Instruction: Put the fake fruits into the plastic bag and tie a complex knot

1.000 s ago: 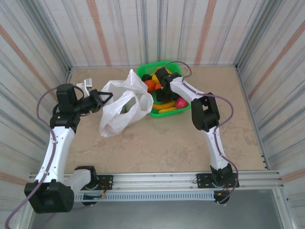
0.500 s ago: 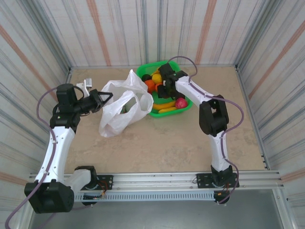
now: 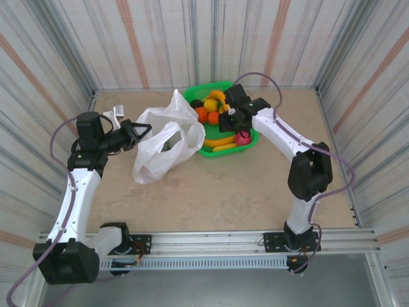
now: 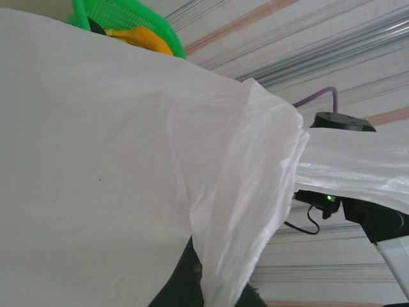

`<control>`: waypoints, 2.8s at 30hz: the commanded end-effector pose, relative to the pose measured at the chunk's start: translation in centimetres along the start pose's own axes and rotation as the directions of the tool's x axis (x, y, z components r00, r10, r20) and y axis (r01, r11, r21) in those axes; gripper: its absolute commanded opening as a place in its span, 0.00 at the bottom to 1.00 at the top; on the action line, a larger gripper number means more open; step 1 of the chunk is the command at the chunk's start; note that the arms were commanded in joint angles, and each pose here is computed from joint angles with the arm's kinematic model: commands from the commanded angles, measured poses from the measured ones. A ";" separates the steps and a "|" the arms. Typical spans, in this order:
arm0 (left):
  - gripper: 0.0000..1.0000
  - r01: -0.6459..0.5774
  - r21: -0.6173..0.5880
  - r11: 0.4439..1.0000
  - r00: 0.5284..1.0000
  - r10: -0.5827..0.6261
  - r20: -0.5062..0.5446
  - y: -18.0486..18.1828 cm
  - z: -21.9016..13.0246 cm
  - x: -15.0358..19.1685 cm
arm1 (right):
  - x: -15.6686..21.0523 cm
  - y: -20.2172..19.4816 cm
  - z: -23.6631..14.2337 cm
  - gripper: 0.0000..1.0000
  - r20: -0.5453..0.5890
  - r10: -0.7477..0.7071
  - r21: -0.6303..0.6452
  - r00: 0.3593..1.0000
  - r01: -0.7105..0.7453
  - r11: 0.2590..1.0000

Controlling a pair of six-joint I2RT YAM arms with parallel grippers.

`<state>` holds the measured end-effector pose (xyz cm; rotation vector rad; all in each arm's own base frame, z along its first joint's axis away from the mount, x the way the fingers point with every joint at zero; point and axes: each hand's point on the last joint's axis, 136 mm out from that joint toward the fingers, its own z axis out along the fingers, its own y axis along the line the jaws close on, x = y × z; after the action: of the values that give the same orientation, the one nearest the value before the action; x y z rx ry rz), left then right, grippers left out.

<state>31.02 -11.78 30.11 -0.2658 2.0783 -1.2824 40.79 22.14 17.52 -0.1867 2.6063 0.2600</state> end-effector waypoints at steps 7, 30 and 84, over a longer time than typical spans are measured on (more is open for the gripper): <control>0.00 -0.078 0.022 0.997 0.996 0.079 -0.036 -1.4 -0.4 -0.1 | 2.4 3.9 -9.2 0.55 0.035 -0.052 -0.203 0.998 0.059 0.977; 0.00 -0.104 0.041 0.994 0.992 0.106 -0.066 -1.7 -0.3 0.2 | 3.2 14.8 -17.6 0.54 0.184 -0.166 -0.490 0.969 0.237 0.839; 0.00 -0.078 0.069 0.995 0.993 0.084 -0.082 -1.3 0.3 0.5 | 4.7 25.3 -5.7 0.61 0.012 -0.306 -0.584 0.952 0.255 0.771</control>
<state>30.45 -12.86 30.70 -0.1114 2.1048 -1.3219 29.69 44.66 23.11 -0.8165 2.4537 0.9333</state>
